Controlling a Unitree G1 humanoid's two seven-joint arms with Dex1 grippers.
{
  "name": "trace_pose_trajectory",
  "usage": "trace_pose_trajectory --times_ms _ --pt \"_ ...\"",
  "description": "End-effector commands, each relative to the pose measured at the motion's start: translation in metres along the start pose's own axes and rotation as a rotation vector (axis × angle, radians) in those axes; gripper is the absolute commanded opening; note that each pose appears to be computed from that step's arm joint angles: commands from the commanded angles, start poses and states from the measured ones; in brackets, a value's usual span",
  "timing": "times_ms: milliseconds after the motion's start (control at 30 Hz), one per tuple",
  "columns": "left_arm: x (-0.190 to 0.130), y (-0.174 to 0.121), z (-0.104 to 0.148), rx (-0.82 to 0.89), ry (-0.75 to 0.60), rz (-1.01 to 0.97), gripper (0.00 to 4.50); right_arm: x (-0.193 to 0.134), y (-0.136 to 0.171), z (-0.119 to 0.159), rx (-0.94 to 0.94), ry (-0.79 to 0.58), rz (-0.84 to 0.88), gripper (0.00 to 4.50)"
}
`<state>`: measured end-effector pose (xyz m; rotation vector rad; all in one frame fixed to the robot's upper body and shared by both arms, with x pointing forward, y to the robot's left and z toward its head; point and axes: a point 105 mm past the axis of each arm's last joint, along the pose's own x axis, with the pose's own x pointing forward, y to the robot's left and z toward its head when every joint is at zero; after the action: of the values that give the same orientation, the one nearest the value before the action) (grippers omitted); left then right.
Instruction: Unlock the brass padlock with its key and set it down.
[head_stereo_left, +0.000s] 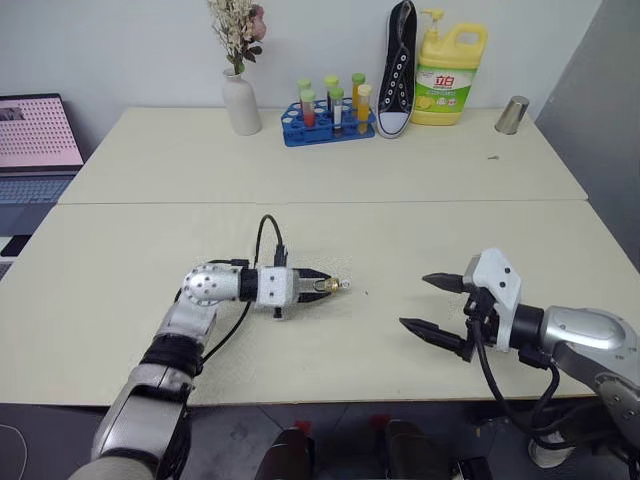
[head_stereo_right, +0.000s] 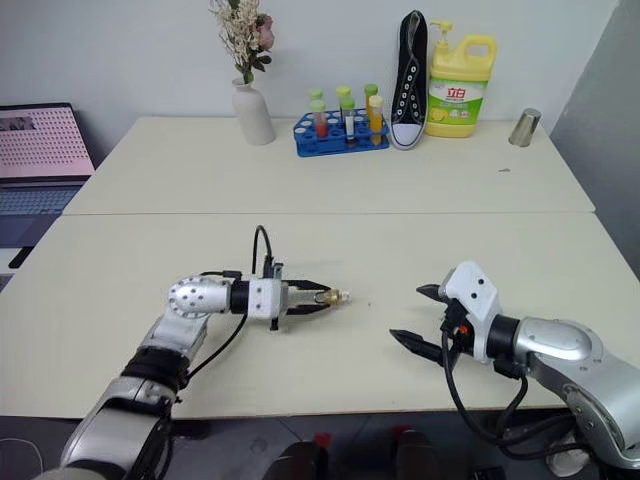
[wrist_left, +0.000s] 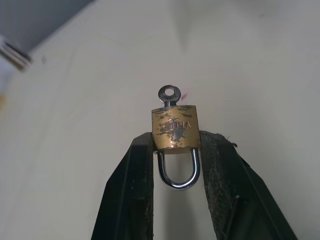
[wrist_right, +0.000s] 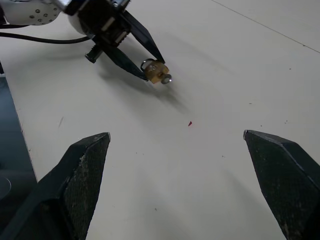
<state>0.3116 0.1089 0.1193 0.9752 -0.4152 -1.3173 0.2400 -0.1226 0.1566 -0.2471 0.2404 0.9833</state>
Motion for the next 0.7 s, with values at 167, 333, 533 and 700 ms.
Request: trace_pose_trajectory --times_ms 167,333,533,700 --pt "-0.012 0.012 0.035 0.409 -0.066 0.149 0.96 0.013 0.010 0.013 0.108 -0.102 0.129 4.50" --pt "-0.014 0.015 0.042 0.473 -0.078 0.196 0.96 0.033 0.010 0.017 0.151 -0.134 0.162 4.50" --pt "-0.012 0.016 0.046 0.519 -0.089 0.191 0.96 0.049 0.012 0.023 0.198 -0.148 0.222 4.50" --pt "-0.011 0.017 0.045 0.523 -0.084 0.180 0.96 0.054 0.008 0.032 0.207 -0.161 0.225 4.50"
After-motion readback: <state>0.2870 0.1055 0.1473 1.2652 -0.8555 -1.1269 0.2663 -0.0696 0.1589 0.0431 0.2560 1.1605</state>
